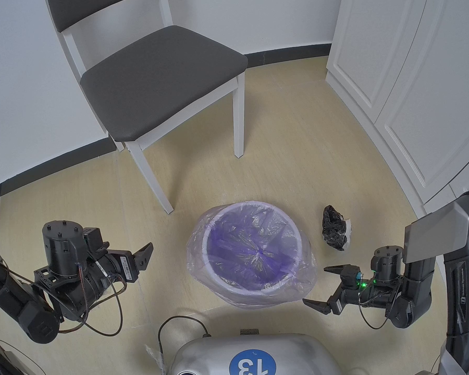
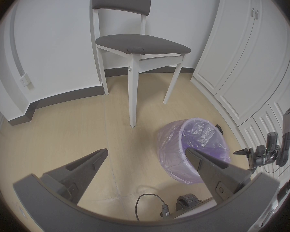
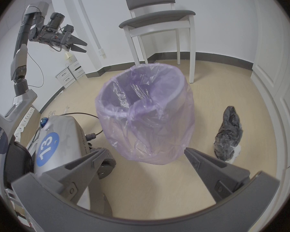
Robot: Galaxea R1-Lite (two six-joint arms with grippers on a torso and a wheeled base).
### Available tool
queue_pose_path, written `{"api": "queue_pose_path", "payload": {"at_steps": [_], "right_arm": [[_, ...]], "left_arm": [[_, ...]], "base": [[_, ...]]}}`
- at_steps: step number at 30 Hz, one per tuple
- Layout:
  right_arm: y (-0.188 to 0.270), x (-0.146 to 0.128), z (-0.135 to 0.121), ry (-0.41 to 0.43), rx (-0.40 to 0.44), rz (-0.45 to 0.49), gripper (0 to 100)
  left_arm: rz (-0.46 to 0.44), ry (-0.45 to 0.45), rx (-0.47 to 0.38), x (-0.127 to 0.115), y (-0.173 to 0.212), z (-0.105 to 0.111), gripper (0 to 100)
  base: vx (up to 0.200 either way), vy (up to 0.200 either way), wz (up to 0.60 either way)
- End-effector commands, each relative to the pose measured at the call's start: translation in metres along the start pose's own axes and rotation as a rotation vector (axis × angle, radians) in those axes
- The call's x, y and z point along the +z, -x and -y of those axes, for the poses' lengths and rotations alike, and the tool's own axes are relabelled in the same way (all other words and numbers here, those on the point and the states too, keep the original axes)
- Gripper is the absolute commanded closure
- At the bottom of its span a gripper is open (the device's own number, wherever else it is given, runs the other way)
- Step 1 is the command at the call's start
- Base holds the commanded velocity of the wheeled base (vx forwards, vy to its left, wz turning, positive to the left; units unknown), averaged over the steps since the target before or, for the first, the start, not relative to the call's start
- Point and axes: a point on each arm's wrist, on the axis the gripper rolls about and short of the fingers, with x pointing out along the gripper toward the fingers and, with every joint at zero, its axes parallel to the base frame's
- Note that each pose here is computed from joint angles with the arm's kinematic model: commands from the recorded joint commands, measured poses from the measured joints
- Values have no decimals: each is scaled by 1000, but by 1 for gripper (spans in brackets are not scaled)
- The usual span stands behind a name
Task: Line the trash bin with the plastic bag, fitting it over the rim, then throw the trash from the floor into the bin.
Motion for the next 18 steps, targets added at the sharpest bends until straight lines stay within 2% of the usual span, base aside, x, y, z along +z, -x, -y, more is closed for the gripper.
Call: {"api": "queue_pose_path", "payload": {"at_steps": [1,3,4,7,11,18], "right_arm": [[-26,-14,9,-28,11,-30,0],[-30,-15,12,-39,12,-40,0],[-32,-15,14,-45,14,-48,100],[-36,-13,17,-46,13,-46,100],[-50,-4,34,-54,2,-49,100],[-71,25,62,-71,5,-79,100]], "left_arm": [[31,5,-8,6,5,1,0],[38,7,-8,8,5,1,0],[44,8,-10,9,5,1,0],[44,8,-10,9,6,1,0],[46,11,-9,9,8,0,0],[47,13,-10,8,12,-1,0]], "base": [[0,0,0],[0,0,0],[0,0,0],[0,0,0],[0,0,0],[0,0,0]]}}
